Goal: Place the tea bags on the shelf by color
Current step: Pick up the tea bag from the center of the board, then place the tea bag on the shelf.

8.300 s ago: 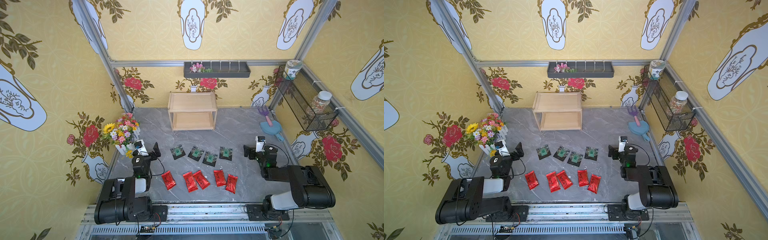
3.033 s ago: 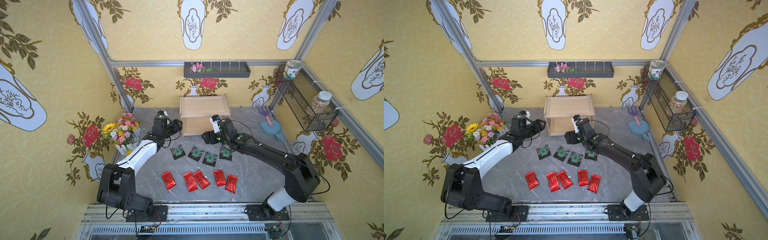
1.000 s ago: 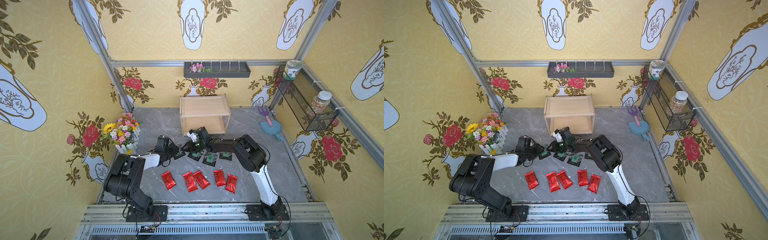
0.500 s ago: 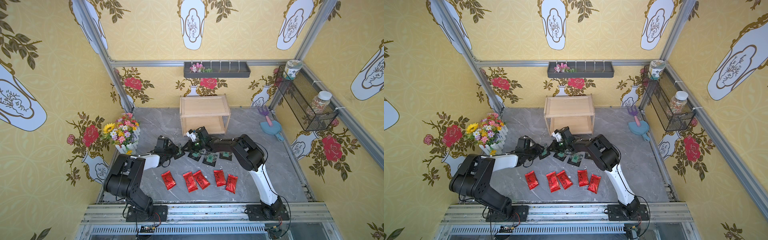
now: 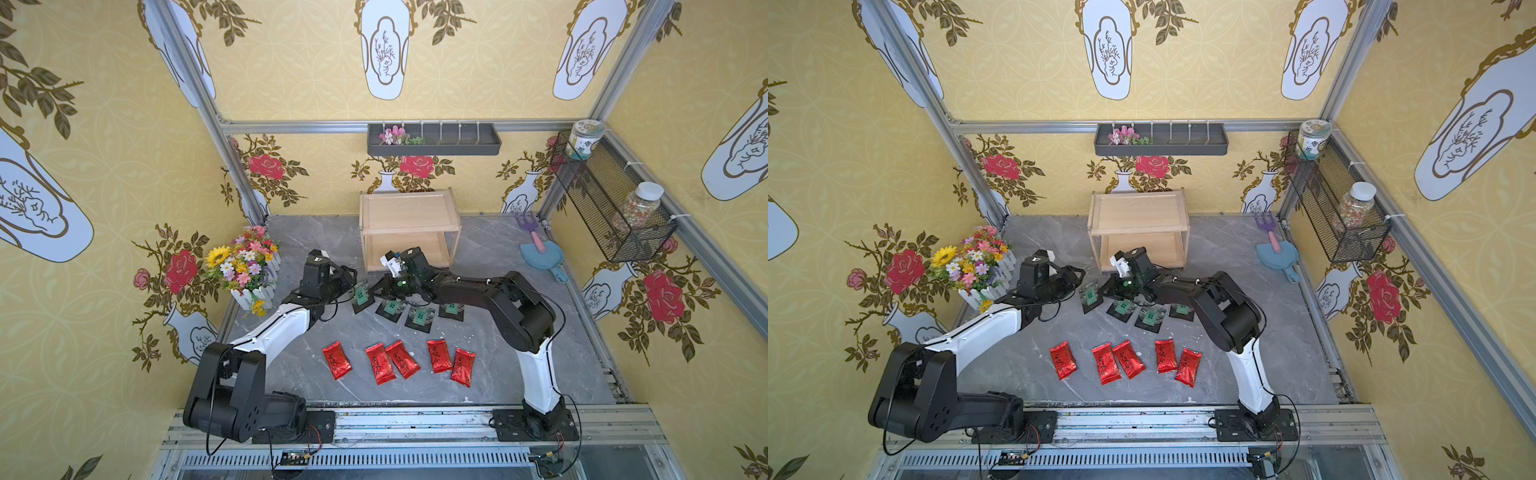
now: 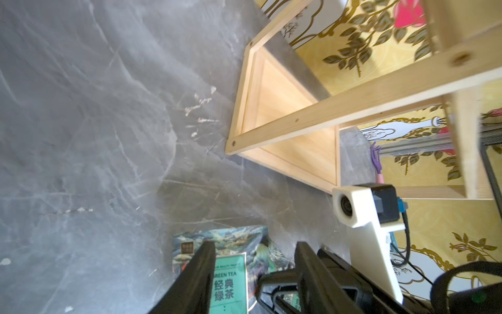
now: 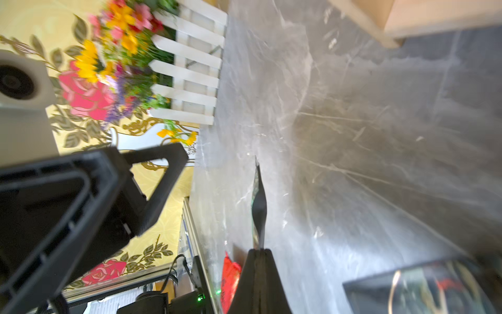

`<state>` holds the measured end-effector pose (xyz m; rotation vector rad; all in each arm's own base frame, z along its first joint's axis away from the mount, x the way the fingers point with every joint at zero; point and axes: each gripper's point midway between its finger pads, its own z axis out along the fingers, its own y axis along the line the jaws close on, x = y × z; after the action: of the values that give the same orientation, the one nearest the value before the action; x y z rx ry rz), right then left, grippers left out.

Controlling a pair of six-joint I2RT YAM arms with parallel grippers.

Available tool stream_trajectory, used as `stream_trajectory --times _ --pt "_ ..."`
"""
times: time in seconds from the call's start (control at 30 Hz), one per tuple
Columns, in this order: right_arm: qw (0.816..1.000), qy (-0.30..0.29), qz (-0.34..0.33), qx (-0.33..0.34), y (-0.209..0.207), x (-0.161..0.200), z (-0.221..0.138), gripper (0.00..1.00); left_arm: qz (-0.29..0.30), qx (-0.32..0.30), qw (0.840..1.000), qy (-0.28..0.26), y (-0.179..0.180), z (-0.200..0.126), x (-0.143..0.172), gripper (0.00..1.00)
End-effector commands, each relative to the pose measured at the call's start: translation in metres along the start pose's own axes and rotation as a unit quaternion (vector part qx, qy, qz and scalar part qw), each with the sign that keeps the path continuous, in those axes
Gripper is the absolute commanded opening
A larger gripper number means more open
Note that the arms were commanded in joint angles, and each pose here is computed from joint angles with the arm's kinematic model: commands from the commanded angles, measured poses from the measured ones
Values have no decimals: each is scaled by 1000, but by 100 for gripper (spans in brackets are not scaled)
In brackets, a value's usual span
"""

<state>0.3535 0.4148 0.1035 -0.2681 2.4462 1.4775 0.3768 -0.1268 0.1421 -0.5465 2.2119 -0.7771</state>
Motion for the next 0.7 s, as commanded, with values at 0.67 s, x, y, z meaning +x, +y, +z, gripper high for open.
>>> stream_trajectory --times 0.67 --pt "988 -151 -5 -39 109 -150 -126 0 40 23 999 -28 -65 -2 -68 56"
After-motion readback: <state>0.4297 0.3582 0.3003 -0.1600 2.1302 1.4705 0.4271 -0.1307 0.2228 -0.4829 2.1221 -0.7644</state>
